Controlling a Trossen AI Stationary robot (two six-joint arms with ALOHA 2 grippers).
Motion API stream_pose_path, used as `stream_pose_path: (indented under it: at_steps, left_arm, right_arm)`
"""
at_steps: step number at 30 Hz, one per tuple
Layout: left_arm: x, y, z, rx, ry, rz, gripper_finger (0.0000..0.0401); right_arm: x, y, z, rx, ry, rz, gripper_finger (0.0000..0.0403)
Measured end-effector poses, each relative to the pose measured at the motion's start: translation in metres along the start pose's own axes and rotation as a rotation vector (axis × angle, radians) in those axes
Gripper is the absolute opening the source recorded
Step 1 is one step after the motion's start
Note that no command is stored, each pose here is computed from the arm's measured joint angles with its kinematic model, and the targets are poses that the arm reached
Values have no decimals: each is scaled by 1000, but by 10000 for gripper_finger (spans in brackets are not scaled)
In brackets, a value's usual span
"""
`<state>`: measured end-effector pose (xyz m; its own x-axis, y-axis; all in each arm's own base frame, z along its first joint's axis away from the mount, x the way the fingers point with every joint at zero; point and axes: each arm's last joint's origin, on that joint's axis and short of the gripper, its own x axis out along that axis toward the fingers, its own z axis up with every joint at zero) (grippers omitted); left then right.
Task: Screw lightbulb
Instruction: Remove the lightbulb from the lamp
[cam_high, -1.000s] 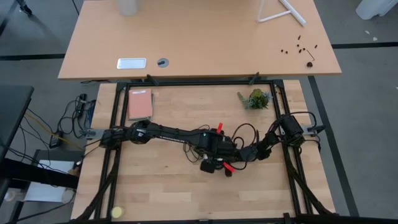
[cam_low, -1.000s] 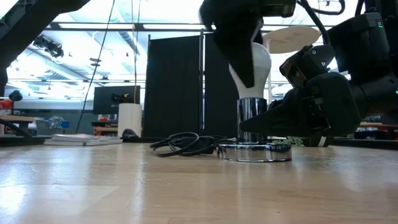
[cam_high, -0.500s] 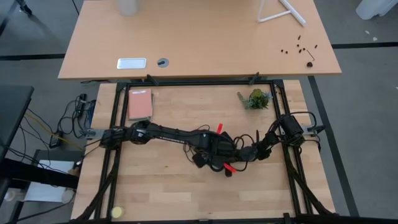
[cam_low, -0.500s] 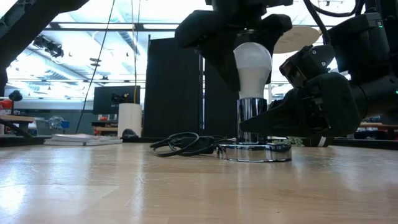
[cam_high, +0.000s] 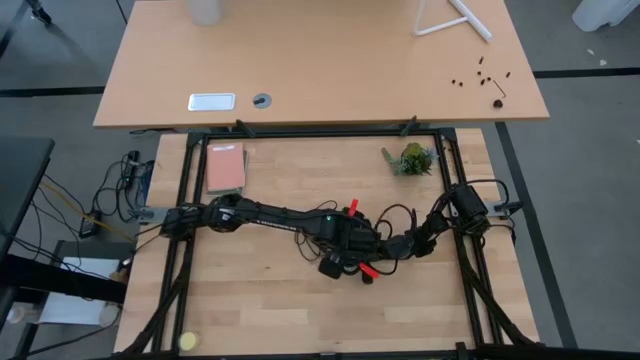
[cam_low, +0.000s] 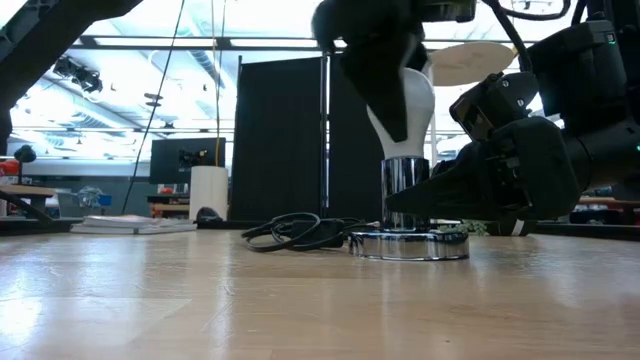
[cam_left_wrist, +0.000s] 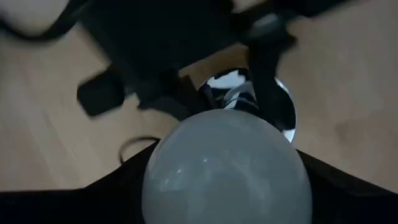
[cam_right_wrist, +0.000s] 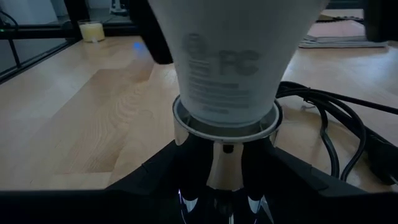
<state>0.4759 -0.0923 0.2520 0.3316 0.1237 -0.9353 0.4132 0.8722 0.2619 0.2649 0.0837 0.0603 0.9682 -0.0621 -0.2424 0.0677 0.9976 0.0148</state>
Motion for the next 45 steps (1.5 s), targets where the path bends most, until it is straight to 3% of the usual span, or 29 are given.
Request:
stream_pose_path:
  at_steps: [10,12,15,25,33,45]
  left_arm:
    - [0,1,1,-763,-12,-13,270]
    - [0,1,1,-864,-10,-19,271]
    - [0,0,1,-898,-12,-28,275]
    - [1,3,2,-614,-25,-46,335]
    - [1,5,-3,-216,10,-25,376]
    - [0,2,-4,325,43,-2,381]
  right_arm:
    - [0,0,0,4,0,0,197]
    - [0,0,0,4,0,0,197]
    - [0,0,0,5,0,0,197]
    - [0,0,0,10,1,1,197]
    - [0,0,0,6,1,1,197]
    - [0,0,0,3,1,0,197]
